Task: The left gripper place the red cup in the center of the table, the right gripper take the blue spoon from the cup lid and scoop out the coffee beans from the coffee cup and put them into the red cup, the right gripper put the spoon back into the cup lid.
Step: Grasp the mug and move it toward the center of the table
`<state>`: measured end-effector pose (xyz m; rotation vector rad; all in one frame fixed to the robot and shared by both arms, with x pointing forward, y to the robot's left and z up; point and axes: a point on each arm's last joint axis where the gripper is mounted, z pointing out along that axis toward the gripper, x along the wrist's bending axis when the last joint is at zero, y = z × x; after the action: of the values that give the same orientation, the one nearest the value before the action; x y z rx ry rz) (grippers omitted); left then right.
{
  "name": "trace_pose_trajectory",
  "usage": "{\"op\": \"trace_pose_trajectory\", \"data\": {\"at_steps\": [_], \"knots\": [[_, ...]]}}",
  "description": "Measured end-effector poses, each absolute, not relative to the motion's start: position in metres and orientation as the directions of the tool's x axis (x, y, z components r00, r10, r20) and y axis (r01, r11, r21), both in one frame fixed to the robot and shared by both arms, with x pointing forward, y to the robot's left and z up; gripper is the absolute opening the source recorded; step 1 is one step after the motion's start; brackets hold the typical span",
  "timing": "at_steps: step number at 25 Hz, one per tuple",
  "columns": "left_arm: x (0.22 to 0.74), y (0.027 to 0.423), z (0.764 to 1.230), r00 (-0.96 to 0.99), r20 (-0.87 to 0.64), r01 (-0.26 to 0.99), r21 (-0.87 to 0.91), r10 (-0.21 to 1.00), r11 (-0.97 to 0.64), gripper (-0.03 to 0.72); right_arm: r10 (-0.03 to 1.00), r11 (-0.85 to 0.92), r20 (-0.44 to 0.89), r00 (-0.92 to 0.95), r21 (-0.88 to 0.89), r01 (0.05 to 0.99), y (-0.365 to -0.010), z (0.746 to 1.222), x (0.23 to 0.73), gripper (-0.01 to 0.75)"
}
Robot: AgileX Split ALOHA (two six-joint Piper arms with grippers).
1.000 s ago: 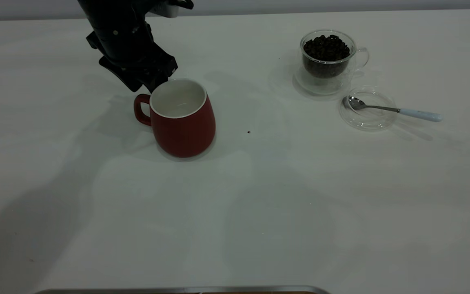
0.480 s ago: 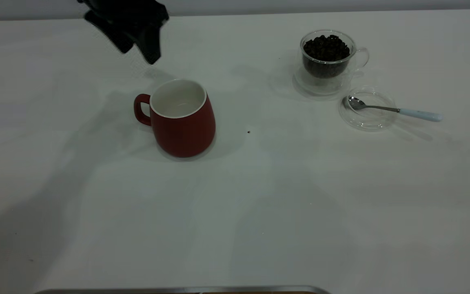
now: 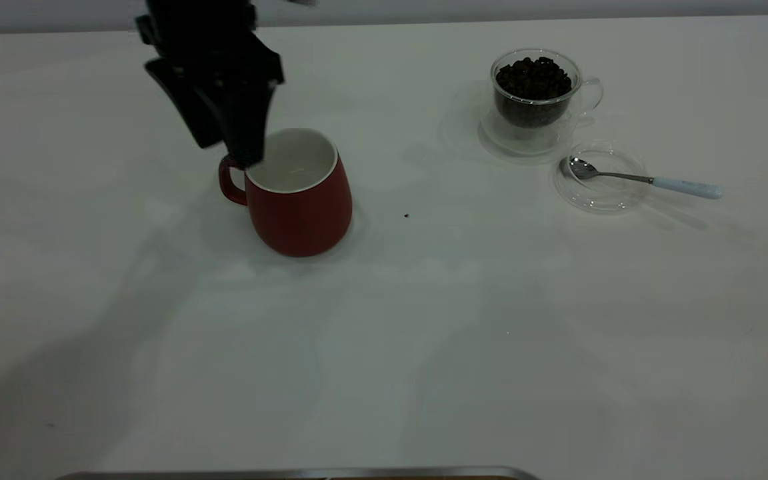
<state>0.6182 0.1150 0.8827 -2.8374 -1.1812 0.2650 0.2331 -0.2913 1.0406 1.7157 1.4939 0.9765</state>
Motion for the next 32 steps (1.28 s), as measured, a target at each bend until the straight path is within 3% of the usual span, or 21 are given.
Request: {"op": "trace_pose_trajectory", "data": {"at_steps": [6, 12, 20, 32], "knots": [[0.599, 0.111, 0.86, 0.679, -0.134, 0.707, -0.145, 0.722, -0.692, 0.538, 0.991, -0.136, 0.115, 0.072, 0.853, 0.503, -0.291, 1.041, 0.233, 0.437], [0.602, 0.105, 0.853, 0.666, -0.095, 0.739, -0.058, 0.74, -0.672, 0.538, 0.991, -0.136, 0.115, 0.072, 0.853, 0.503, -0.291, 1.041, 0.233, 0.437], [0.597, 0.108, 0.835, 0.652, -0.071, 0.742, -0.143, 0.755, -0.655, 0.538, 0.991, -0.136, 0.115, 0.072, 0.853, 0.503, -0.291, 1.041, 0.233, 0.437], [0.605, 0.105, 0.812, 0.656, -0.031, 0.751, -0.066, 0.754, -0.657, 0.538, 0.991, -0.136, 0.115, 0.072, 0.853, 0.503, -0.291, 1.041, 0.233, 0.437]]}}
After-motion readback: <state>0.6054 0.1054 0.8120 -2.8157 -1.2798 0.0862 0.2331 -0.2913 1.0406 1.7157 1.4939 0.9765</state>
